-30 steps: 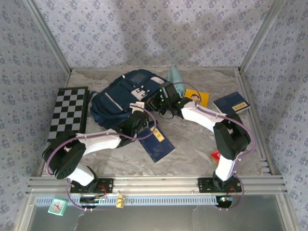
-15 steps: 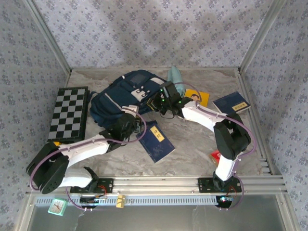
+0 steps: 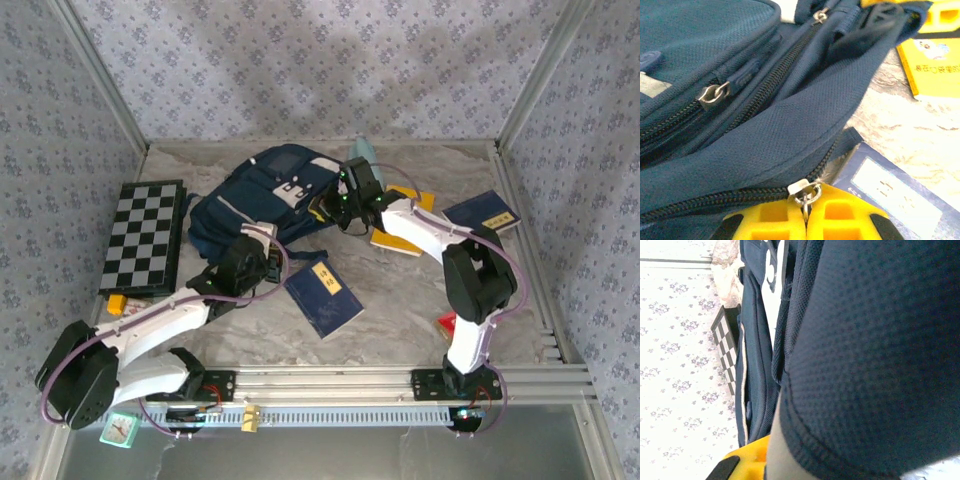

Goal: Pack books, pencil case, and school supplies into a backpack

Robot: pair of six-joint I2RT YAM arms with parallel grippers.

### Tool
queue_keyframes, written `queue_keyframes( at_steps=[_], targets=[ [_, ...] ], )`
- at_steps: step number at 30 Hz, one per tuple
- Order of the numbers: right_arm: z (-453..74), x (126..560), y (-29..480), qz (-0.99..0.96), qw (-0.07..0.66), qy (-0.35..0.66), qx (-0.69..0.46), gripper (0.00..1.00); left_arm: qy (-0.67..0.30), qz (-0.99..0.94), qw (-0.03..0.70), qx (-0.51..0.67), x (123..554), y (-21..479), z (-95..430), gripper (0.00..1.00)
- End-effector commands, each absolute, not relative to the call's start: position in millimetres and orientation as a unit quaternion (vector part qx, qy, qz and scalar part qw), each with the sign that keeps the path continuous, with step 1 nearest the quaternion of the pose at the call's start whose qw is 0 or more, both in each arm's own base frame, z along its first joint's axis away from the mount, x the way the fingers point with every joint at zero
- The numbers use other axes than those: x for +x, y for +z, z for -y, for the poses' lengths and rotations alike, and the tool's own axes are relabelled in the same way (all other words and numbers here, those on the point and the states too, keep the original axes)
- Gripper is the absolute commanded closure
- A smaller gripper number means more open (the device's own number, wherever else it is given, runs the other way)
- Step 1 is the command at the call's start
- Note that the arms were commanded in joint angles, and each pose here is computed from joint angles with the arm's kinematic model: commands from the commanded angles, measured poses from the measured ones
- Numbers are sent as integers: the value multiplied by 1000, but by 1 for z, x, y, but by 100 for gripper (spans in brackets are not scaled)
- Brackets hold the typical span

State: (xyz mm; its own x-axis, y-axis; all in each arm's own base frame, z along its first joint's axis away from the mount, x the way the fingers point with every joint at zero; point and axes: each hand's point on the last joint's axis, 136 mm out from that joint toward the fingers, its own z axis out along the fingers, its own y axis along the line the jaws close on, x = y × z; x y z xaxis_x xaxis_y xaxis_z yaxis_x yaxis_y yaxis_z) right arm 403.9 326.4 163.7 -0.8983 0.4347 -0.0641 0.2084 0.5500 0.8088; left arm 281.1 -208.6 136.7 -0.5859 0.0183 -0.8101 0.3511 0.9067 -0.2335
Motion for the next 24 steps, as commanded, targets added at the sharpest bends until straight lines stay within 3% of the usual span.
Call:
queue_keyframes(
  at_steps=[1, 6, 13, 16, 20, 24],
  targets=[
    [-291, 462, 173, -862, 203, 416, 204, 100, -204, -882, 392, 161, 261, 127, 218, 100],
    [-302, 465, 173, -869, 183, 425, 173, 93, -209, -882, 395, 150, 272, 139, 227, 100],
    [-312, 417, 171, -874, 140, 440, 150, 51, -225, -880, 397, 130, 293, 143, 247, 100],
    [-313, 396, 164, -869, 121, 452, 162, 38, -223, -882, 389, 145, 295, 140, 252, 100],
    [-322, 377, 144, -863, 100, 455, 192, 31, -225, -880, 392, 148, 297, 142, 255, 100],
    [-343, 371, 128, -856, 86, 467, 203, 33, -227, -879, 392, 149, 300, 142, 258, 100]
  ],
)
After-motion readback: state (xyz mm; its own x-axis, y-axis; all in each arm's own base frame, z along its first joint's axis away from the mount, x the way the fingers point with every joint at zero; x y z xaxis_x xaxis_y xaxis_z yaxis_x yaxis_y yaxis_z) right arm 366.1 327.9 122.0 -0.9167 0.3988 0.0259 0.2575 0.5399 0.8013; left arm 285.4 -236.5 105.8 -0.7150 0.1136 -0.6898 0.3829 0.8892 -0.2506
